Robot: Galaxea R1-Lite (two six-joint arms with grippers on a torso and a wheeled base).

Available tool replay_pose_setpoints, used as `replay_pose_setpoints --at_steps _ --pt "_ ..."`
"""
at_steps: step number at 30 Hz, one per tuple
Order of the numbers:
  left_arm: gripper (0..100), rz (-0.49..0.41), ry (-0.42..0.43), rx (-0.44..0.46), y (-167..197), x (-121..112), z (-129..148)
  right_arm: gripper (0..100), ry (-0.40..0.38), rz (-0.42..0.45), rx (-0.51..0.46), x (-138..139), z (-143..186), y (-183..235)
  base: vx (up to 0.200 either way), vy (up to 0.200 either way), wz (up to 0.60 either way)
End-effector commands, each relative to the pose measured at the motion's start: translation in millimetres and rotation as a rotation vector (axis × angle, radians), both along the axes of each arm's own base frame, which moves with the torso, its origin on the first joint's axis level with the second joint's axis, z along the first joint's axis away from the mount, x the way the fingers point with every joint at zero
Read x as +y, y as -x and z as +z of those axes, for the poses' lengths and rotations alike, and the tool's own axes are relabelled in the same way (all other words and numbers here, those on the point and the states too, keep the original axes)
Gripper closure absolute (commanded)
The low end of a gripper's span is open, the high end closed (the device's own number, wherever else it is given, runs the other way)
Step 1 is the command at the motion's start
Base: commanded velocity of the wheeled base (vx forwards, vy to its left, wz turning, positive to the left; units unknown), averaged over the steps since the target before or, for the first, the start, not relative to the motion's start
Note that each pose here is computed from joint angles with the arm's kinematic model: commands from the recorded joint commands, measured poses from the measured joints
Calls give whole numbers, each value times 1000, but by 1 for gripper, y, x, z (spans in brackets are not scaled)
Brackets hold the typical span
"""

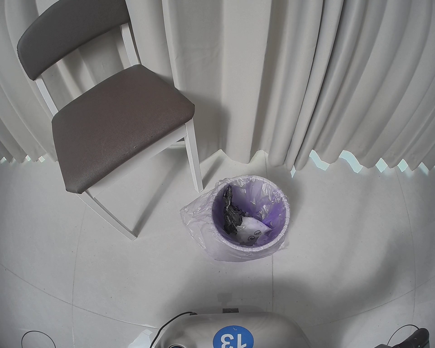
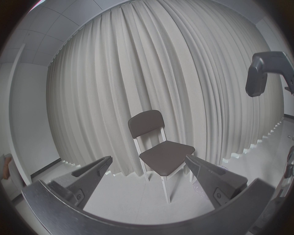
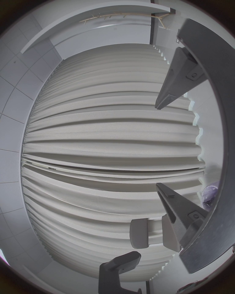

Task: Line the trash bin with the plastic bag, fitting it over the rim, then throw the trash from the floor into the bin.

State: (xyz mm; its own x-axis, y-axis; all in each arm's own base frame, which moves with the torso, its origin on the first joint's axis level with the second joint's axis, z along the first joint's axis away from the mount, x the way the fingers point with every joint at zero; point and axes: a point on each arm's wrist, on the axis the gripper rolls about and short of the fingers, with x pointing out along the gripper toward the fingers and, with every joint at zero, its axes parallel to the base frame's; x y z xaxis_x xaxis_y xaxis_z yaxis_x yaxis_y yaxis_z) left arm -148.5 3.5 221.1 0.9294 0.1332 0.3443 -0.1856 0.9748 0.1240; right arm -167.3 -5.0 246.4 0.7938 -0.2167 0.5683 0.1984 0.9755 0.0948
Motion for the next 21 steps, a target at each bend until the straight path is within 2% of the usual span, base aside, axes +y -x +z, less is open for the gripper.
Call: replay_pose_setpoints --at_steps 1,7,9,10,14,15,16,17,21 --pt "0 -6 16 -43 5 0 1 0 0 2 -32 0 1 6 0 0 0" --pt "0 -32 25 -170 16 0 14 0 27 8 -170 0 13 17 0 0 0" --pt "0 -47 14 -175 15 -1 14 0 29 8 -186 0 13 17 0 0 0" --pt "0 -96 -8 -194 15 -2 16 0 22 8 -234 0 15 15 0 0 0" --pt "0 -143 -28 -255 15 -3 20 0 19 14 -326 0 18 12 0 0 0" --pt "0 -152 -34 -288 9 -3 21 0 19 16 -366 0 17 7 0 0 0" --pt "0 -152 -34 -288 9 -3 21 0 19 16 -366 0 17 7 0 0 0" --pt "0 -154 -36 -316 -4 -3 17 0 23 13 -397 0 12 -4 0 0 0" --pt "0 -157 -32 -295 -46 -4 -8 0 34 13 -380 1 -13 -44 0 0 0"
